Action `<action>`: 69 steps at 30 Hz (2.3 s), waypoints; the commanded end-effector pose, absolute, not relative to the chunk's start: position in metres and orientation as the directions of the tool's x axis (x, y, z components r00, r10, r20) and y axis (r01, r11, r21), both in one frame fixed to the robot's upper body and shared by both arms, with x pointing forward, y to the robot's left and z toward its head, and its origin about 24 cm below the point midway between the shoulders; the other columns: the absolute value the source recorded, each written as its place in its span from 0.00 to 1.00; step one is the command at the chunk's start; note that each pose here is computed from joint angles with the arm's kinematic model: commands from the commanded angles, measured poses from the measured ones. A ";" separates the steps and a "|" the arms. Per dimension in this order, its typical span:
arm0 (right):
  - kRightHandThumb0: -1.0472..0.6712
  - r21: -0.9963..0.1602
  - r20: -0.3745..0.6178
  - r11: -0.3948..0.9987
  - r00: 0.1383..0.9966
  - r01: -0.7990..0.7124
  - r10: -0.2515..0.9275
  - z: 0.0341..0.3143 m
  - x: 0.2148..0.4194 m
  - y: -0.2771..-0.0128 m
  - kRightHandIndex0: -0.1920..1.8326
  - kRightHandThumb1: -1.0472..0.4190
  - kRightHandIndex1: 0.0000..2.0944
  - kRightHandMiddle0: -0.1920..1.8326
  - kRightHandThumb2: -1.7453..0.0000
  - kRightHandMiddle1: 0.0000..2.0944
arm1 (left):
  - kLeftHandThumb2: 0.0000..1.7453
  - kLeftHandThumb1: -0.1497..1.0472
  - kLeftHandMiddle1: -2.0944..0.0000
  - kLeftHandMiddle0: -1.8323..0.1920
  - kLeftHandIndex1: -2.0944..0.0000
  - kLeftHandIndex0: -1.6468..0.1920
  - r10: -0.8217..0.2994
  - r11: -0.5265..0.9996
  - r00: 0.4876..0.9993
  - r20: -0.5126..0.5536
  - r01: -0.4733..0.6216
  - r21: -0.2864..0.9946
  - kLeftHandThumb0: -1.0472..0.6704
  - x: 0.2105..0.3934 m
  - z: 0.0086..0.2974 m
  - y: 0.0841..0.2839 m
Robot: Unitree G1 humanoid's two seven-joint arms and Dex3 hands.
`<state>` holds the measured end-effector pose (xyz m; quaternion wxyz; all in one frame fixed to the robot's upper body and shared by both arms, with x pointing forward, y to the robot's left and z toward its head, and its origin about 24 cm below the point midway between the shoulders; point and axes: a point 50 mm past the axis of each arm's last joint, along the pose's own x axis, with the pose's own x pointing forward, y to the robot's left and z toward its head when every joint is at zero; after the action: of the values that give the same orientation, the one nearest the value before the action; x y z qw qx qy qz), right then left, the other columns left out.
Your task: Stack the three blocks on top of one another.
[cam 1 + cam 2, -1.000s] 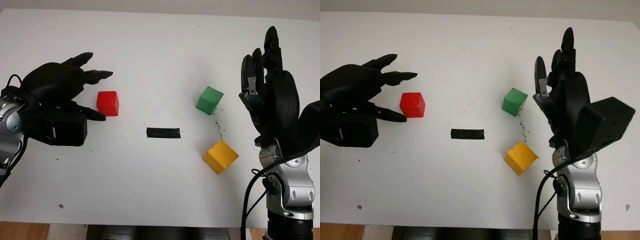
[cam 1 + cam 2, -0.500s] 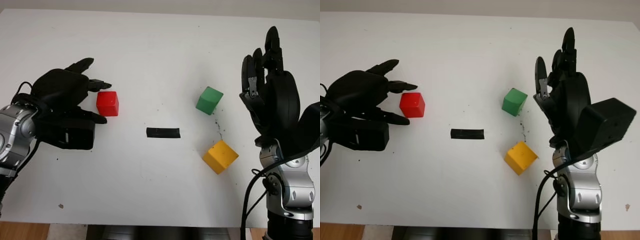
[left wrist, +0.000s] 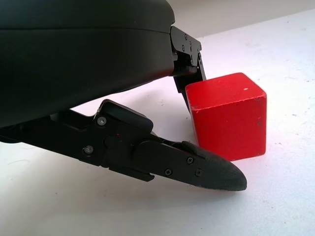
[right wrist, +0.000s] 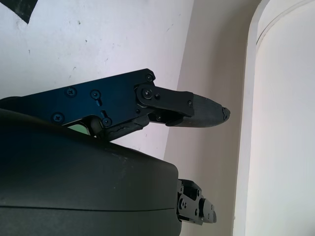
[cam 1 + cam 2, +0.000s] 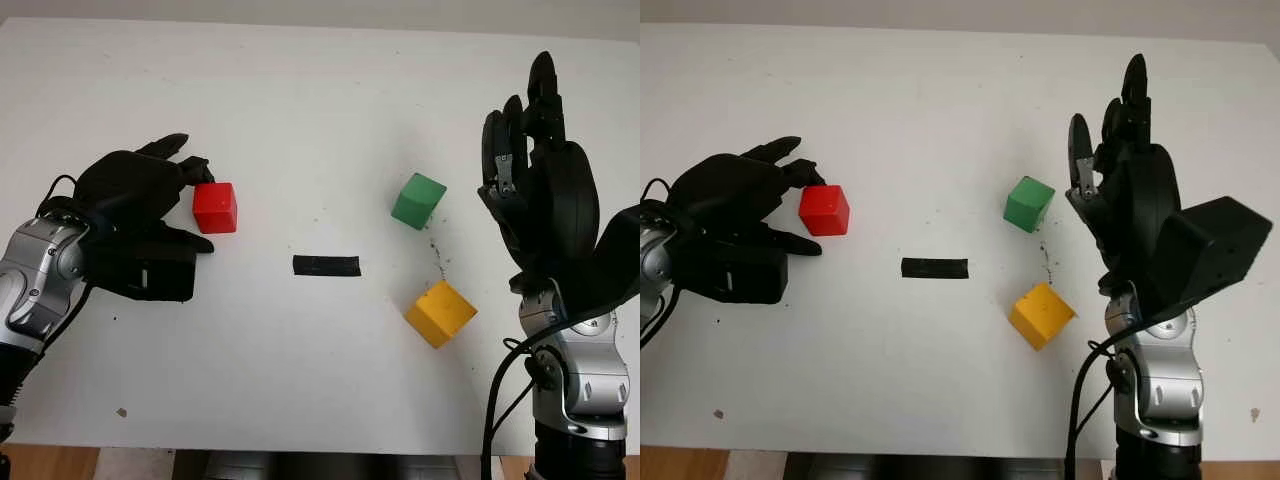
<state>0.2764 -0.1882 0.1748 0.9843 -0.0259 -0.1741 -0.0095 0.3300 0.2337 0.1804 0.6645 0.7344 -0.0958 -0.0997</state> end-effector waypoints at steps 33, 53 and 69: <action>0.27 -0.074 0.331 0.996 0.943 0.057 -0.029 0.172 0.275 -0.190 0.00 0.00 0.00 0.00 0.70 0.00 | 0.12 1.00 0.97 0.75 0.30 0.80 -0.396 0.212 0.905 0.152 -0.071 0.975 0.35 0.328 0.186 0.233; 0.31 -0.046 0.306 0.997 0.951 0.056 -0.039 0.167 0.271 -0.179 0.00 0.00 0.00 0.00 0.68 0.00 | 0.11 1.00 0.99 0.77 0.18 0.79 -0.665 0.302 0.737 0.122 0.116 0.946 0.35 0.321 0.211 0.169; 0.28 -0.026 0.304 0.997 0.950 0.079 -0.067 0.166 0.272 -0.174 0.00 0.00 0.00 0.00 0.71 0.00 | 0.11 1.00 0.98 0.79 0.17 0.80 -0.778 0.472 0.597 0.196 0.349 0.810 0.32 0.324 0.175 0.113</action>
<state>0.2742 -0.1742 0.1638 0.9882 -0.0206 -0.1472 -0.0367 0.3261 0.1152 0.1835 0.8069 0.3864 -0.2817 -0.3468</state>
